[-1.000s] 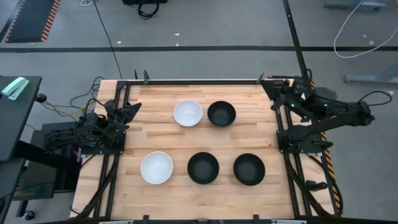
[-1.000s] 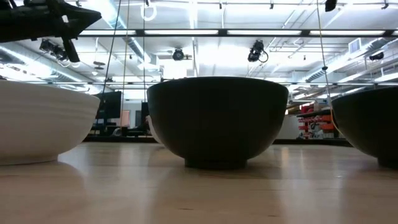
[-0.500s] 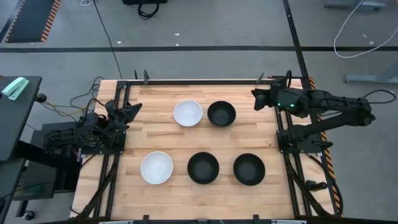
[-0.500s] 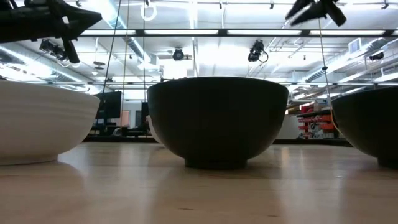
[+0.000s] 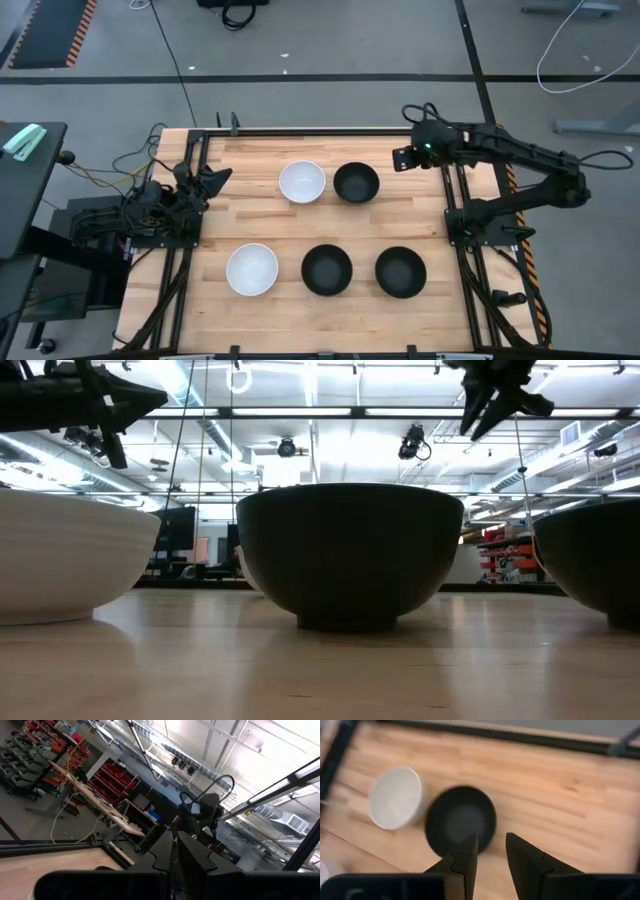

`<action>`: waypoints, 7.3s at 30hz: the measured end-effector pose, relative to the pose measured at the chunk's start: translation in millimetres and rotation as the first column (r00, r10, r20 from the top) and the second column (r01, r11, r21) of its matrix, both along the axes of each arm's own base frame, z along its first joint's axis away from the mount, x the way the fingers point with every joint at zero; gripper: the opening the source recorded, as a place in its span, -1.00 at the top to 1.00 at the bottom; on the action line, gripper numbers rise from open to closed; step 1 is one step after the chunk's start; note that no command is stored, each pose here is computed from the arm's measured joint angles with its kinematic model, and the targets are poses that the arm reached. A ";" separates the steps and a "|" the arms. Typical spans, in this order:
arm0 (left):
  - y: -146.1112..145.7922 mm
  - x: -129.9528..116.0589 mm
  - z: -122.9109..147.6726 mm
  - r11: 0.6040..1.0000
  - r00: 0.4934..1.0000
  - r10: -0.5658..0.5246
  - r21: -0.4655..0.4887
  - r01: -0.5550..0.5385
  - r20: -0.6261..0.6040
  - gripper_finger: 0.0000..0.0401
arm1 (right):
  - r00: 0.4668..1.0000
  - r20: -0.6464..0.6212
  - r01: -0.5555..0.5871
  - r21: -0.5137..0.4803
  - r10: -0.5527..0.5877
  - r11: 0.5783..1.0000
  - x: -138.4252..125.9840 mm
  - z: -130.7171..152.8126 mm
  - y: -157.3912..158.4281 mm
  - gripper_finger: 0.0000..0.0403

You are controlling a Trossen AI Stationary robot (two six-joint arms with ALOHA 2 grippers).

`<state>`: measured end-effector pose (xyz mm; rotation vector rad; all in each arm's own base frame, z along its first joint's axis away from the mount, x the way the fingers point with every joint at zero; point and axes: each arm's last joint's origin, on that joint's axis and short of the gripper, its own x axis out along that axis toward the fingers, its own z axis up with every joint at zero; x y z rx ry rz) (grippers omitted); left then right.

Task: Nest bowls inside each other
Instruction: Stack the top black bowl on top of the right black bowl

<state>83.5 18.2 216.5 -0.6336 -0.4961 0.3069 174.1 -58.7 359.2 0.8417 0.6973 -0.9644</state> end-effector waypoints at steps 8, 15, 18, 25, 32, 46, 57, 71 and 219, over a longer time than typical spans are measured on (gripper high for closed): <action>0.2 1.3 -3.5 1.000 0.999 0.000 -0.005 0.000 -0.039 0.88 | 0.994 -0.096 -0.042 0.100 0.052 0.994 26.0 -2.8 -20.6 0.46; 0.2 1.6 -4.4 1.000 0.998 0.009 0.014 -0.008 -0.059 0.84 | 0.974 -0.109 -0.204 -0.024 0.200 0.979 52.7 -6.8 -34.1 0.45; 0.3 1.7 -4.7 1.000 0.998 0.009 0.015 -0.008 -0.062 0.83 | 0.984 -0.089 -0.152 -0.001 0.152 0.988 59.8 -11.8 -37.8 0.45; 0.3 2.0 -5.7 1.000 0.997 0.009 0.014 -0.008 -0.073 0.89 | 0.948 -0.286 -0.099 0.158 0.141 0.983 70.4 -44.7 -44.3 0.48; 0.4 3.2 -9.7 1.000 0.995 -0.002 -0.017 0.000 -0.105 0.90 | 0.900 -0.379 -0.124 0.256 0.217 0.959 92.0 -76.6 -51.5 0.47; 0.5 4.6 -15.8 0.999 0.988 -0.013 -0.051 0.005 -0.155 0.84 | 0.846 -0.422 -0.176 0.356 0.326 0.918 112.1 -120.9 -80.7 0.47; 0.5 4.9 -16.9 0.998 0.986 -0.016 -0.059 0.007 -0.164 0.80 | 0.847 -0.422 -0.168 0.364 0.323 0.916 118.0 -141.9 -101.4 0.47; 0.6 5.3 -19.3 0.997 0.983 -0.022 -0.078 0.008 -0.182 0.79 | 0.861 -0.370 -0.190 0.402 0.349 0.896 132.2 -168.0 -111.2 0.48; 1.0 6.4 -35.3 0.993 0.943 -0.024 -0.119 -0.017 -0.332 0.90 | 0.985 -0.162 -0.021 0.249 0.063 0.968 35.3 -155.5 30.4 0.98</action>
